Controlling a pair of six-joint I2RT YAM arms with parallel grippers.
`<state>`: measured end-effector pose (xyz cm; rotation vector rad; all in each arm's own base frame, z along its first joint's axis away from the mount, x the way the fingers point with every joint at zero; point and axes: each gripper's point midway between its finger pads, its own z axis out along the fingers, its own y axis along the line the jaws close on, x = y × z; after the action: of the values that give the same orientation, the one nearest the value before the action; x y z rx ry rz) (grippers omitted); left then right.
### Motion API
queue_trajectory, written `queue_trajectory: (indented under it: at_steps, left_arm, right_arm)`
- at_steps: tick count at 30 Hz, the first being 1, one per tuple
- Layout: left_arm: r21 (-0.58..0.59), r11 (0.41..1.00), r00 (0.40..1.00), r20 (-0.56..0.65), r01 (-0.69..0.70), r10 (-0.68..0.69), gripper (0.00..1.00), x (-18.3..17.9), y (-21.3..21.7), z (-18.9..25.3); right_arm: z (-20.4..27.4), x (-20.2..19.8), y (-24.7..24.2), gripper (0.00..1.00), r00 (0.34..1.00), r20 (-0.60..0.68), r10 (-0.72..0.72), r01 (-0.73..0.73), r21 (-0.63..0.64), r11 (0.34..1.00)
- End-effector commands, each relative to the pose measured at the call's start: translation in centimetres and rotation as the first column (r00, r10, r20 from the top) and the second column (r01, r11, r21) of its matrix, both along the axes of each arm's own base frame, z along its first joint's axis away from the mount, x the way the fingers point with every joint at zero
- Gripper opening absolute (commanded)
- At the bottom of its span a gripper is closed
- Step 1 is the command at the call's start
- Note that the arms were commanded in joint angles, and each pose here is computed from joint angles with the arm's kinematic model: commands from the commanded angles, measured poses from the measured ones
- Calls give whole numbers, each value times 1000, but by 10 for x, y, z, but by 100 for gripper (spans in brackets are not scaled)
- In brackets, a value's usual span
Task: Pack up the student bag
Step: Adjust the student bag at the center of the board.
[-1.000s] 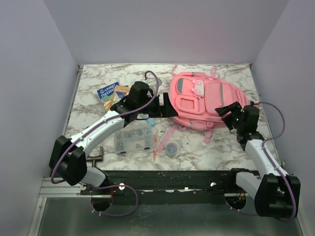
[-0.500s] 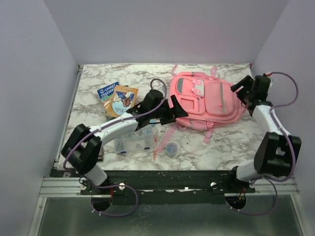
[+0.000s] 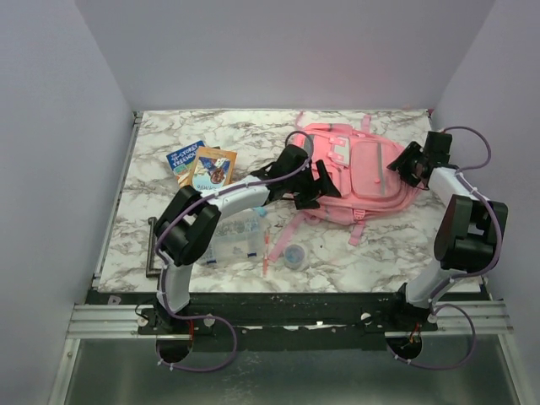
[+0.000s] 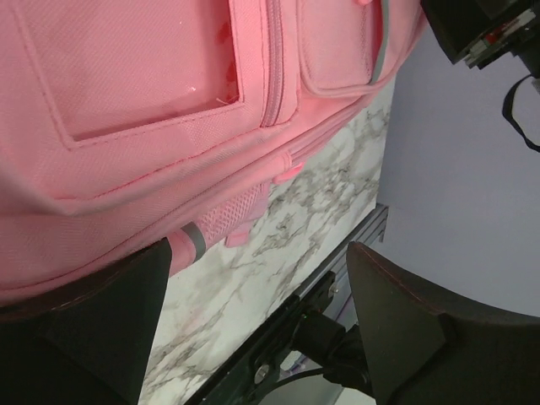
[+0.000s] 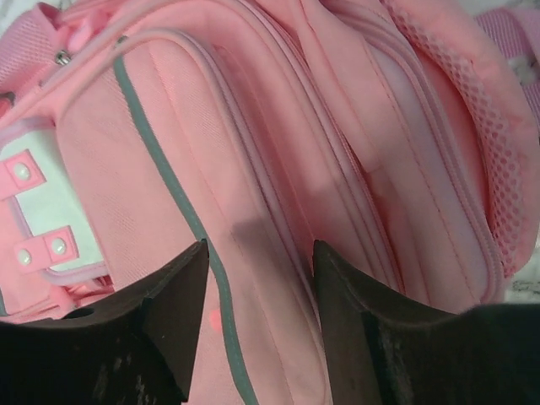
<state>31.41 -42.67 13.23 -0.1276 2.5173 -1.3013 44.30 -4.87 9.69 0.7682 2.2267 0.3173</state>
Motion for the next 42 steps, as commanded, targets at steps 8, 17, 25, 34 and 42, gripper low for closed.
queue_trajectory:
  at_steps: [8,17,25,34,42]
  left_arm:
    - [121,991,997,-55,61,-54,85,47,-12,-32]
    - [-61,989,991,-9,134,-135,86,110,-50,4]
    - [-106,982,986,74,158,-151,93,134,-21,43]
    - [51,979,968,148,199,-205,93,74,34,71]
    - [120,956,907,302,269,-293,94,-12,68,137]
  right_arm:
    - [-11,-69,22,24,988,33,-152,144,163,976]
    - [4,-145,131,27,969,204,136,-220,477,851]
    - [3,-167,152,41,922,174,345,-383,288,878]
    - [51,-108,50,74,988,143,-56,66,-68,995]
    - [37,-61,-25,76,956,59,-288,293,-110,950]
